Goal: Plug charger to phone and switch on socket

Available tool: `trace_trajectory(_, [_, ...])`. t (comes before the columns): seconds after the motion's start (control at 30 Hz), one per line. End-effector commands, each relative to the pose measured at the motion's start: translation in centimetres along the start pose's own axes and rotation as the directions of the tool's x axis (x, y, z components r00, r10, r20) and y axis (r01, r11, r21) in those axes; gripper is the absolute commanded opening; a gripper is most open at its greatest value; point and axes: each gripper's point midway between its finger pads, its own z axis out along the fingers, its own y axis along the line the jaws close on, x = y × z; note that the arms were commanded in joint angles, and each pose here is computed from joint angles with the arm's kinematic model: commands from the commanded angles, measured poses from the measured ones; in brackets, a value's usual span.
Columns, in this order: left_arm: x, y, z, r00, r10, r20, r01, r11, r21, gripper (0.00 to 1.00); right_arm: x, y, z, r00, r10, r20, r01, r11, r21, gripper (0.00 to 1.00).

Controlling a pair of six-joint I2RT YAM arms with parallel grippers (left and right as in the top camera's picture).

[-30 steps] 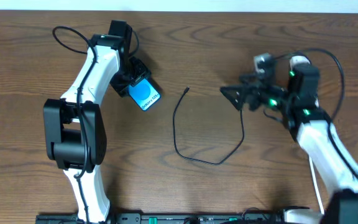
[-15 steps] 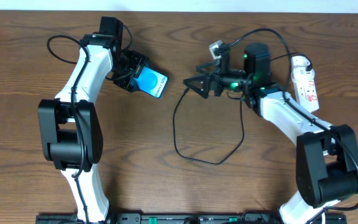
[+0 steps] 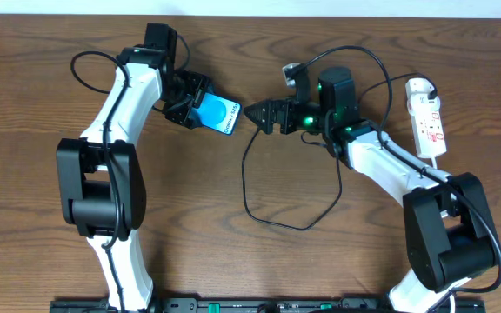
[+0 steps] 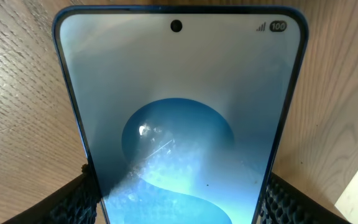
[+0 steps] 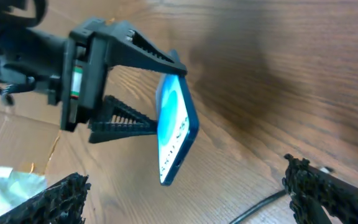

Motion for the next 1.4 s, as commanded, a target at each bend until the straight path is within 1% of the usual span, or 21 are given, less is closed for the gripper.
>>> trace_trajectory(0.0, [0.9,-0.9,-1.3,1.000,0.008,-0.011,-0.007,0.999,0.042,0.64,0.3,-0.3,0.5,0.999,0.042,-0.012,-0.041,0.999,0.031,0.99])
trace_trajectory(0.03, [0.9,-0.9,-1.3,1.000,0.008,-0.011,-0.007,0.999,0.042,0.63,0.5,-0.4,0.5,0.998,0.057,-0.018,-0.057,0.998,0.041,0.99])
trace_trajectory(0.07, [0.9,-0.9,-1.3,1.000,0.008,-0.012,-0.007,0.999,0.042,0.64,0.7,-1.0,0.5,0.995,0.095,-0.014,-0.093,0.993,0.075,0.96])
trace_trajectory(0.13, [0.9,-0.9,-1.3,1.000,0.008,-0.012,-0.008,0.999,0.042,0.63,0.8,-2.3,0.4,0.984,0.179,0.011,-0.179,0.973,0.145,0.81])
trace_trajectory(0.2, [1.1,-1.0,-1.2,1.000,0.003,-0.014,-0.003,0.999,0.040,0.63,0.8,-3.2,0.4,0.967,0.251,0.044,-0.255,0.948,0.191,0.80])
trace_trajectory(0.4, [2.6,-1.2,-0.6,1.000,-0.002,-0.028,0.003,1.000,0.029,0.63,0.1,-2.3,1.2,0.955,0.286,0.081,-0.296,0.943,0.152,0.80])
trace_trajectory(0.53, [3.9,-1.3,-0.2,0.999,-0.019,-0.040,0.020,1.000,0.019,0.63,0.4,-1.9,1.8,0.943,0.323,0.081,-0.331,0.933,0.141,0.77])
trace_trajectory(0.63, [4.7,-1.4,0.1,0.999,-0.025,-0.046,0.025,1.000,0.013,0.63,0.9,-1.9,2.2,0.942,0.330,0.068,-0.336,0.931,0.144,0.73])
trace_trajectory(0.83, [6.1,-1.5,0.5,0.997,-0.007,-0.077,0.007,1.000,0.010,0.63,2.0,-2.8,2.9,0.930,0.364,0.055,-0.368,0.914,0.170,0.59])
trace_trajectory(1.13, [7.3,-1.7,0.6,0.993,-0.002,-0.118,0.003,1.000,0.013,0.63,3.1,-1.8,4.0,0.935,0.353,0.019,-0.352,0.924,0.147,0.52])
trace_trajectory(1.37, [7.9,-1.8,0.5,0.988,-0.001,-0.158,0.004,1.000,0.021,0.63,3.1,-1.6,4.2,0.937,0.348,0.017,-0.347,0.927,0.141,0.38])
